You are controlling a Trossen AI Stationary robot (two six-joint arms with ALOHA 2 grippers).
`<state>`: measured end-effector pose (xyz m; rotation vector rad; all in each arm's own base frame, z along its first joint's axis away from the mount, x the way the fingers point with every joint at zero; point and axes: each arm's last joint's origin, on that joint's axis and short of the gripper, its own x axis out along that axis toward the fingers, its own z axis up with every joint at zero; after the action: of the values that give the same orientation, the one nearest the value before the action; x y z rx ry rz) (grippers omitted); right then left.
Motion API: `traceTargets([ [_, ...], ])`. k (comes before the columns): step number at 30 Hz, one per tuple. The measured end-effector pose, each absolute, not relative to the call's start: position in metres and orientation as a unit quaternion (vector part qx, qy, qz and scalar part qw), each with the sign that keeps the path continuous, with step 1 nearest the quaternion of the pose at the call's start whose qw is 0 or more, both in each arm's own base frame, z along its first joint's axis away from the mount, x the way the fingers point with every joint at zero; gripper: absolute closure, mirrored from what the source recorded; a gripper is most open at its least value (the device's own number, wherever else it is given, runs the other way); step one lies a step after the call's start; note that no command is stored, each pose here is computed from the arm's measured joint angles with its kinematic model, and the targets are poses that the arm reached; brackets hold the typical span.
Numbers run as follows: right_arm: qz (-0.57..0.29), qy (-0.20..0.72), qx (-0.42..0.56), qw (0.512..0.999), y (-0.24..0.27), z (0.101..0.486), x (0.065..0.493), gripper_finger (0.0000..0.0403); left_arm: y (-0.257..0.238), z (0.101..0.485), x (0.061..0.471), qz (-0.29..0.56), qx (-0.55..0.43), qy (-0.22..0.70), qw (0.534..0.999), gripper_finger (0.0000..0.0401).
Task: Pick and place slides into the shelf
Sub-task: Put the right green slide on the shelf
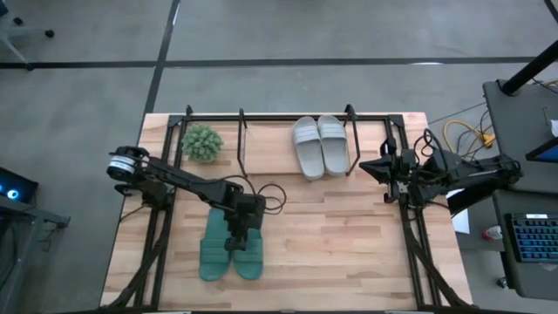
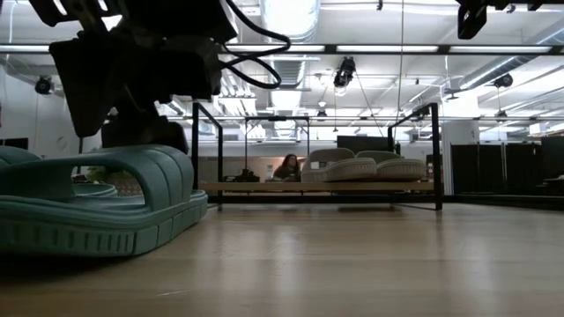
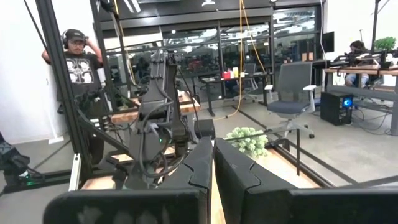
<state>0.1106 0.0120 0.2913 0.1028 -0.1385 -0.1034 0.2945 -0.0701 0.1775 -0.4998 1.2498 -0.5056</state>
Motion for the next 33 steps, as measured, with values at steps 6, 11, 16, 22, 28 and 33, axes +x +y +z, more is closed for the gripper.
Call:
traceTargets([
  [6, -0.052, -0.069, 0.051, 0.995, 0.012, 0.291, 0.111, 0.0394, -0.070, 0.176, 0.294, -0.229, -0.229, 0.577, 0.750, 0.0311],
  [11, -0.052, -0.069, 0.051, 0.995, 0.012, 0.291, 0.111, 0.0394, -0.070, 0.176, 0.294, -0.231, -0.229, 0.577, 0.749, 0.0388],
  [16, -0.052, -0.069, 0.049, 0.995, 0.012, 0.291, 0.111, 0.0394, -0.070, 0.177, 0.294, -0.230, -0.229, 0.577, 0.749, 0.0397],
  [22, -0.052, -0.070, 0.050, 0.995, 0.012, 0.291, 0.111, 0.0394, -0.069, 0.192, 0.300, -0.235, -0.227, 0.557, 0.763, 0.0399],
  [28, -0.052, -0.070, 0.050, 0.995, 0.012, 0.291, 0.111, 0.0394, -0.068, 0.221, 0.311, -0.233, -0.205, 0.534, 0.787, 0.0400],
  [33, -0.052, -0.070, 0.051, 0.995, 0.012, 0.291, 0.111, 0.0394, -0.063, 0.248, 0.320, -0.232, -0.171, 0.512, 0.809, 0.0400],
])
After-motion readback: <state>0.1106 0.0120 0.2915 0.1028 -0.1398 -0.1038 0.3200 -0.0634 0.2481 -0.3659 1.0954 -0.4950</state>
